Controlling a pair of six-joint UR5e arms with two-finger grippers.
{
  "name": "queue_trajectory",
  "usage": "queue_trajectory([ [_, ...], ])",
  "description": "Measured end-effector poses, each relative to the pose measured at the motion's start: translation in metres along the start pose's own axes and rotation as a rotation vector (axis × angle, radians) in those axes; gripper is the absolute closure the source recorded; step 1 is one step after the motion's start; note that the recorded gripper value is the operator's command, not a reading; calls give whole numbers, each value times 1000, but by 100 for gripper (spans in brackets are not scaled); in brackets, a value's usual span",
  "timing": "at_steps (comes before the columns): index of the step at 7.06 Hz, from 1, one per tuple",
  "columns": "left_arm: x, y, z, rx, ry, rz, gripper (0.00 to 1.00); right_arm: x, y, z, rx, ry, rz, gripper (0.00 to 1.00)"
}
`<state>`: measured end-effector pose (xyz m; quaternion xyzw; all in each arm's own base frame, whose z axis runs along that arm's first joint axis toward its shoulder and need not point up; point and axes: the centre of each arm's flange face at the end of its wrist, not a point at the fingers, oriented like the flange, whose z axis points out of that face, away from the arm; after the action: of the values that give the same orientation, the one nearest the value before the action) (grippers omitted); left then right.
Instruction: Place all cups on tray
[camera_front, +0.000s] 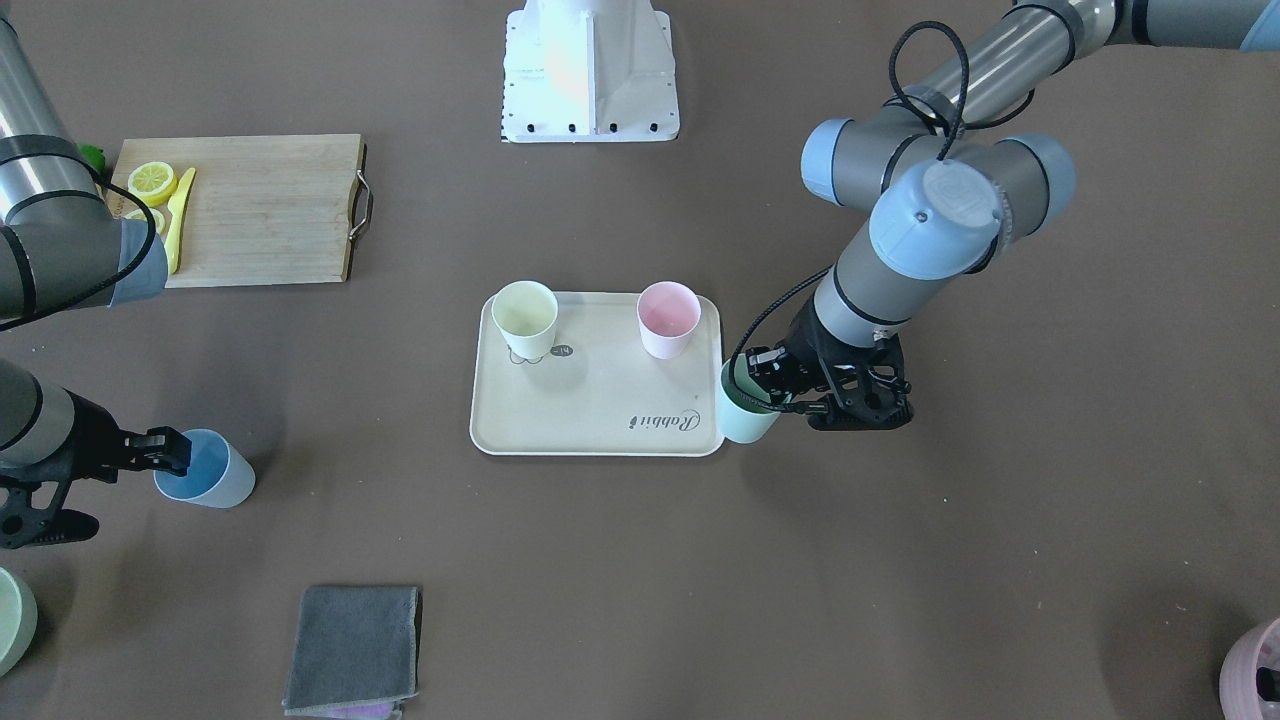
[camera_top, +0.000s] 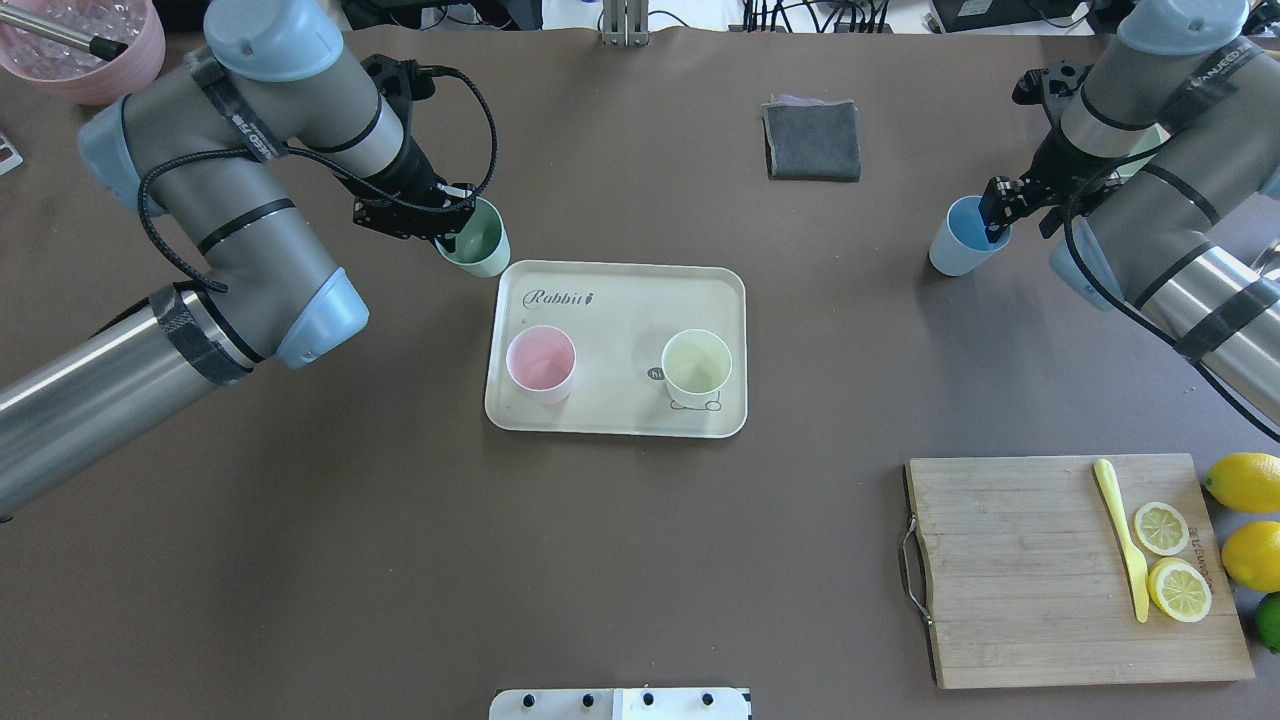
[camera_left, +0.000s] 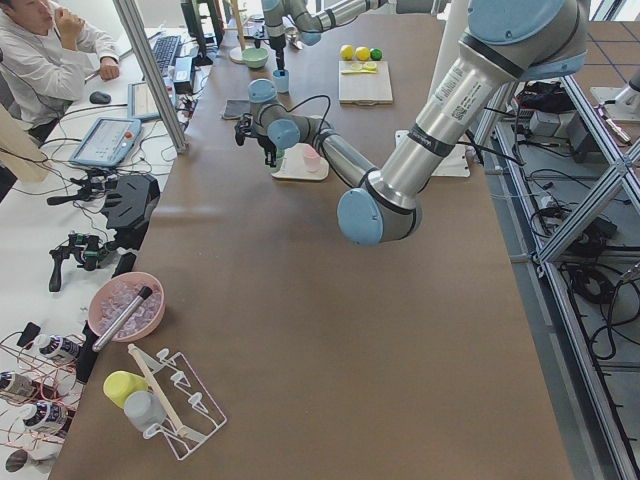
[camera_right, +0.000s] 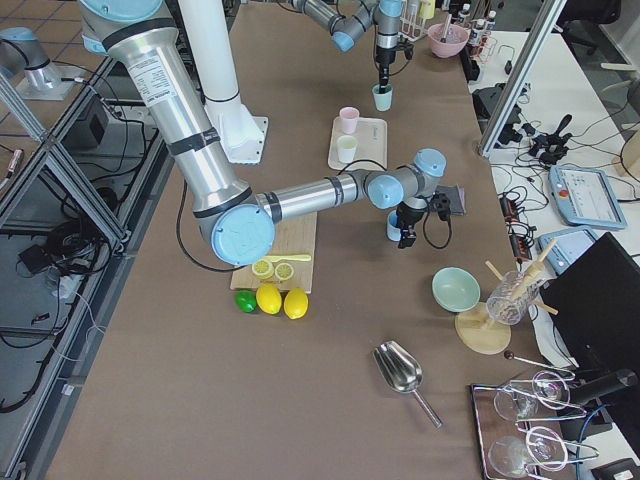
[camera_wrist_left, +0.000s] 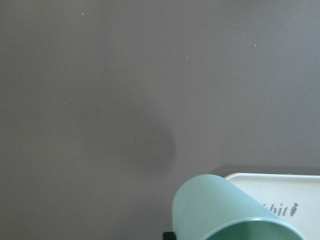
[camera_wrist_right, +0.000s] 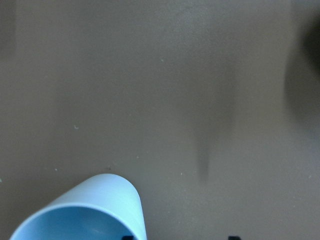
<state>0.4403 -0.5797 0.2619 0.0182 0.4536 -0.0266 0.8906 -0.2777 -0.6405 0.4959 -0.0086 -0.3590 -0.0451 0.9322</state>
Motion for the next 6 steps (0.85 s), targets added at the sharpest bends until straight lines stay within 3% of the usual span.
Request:
queue_trajectory([
  [2,27,28,25,9,-19,-6,100,-39,-7,-24,22,-64,55,100],
  [4,48,45,45,21,-34,-9,100,-128,14,-45,21,-151,139,100],
  [5,51,47,50,26,-42,-7,5,-181,28,-50,10,-186,178,100],
  [6,52,46,55,28,-44,-3,2,-221,40,-53,-2,-211,205,100],
])
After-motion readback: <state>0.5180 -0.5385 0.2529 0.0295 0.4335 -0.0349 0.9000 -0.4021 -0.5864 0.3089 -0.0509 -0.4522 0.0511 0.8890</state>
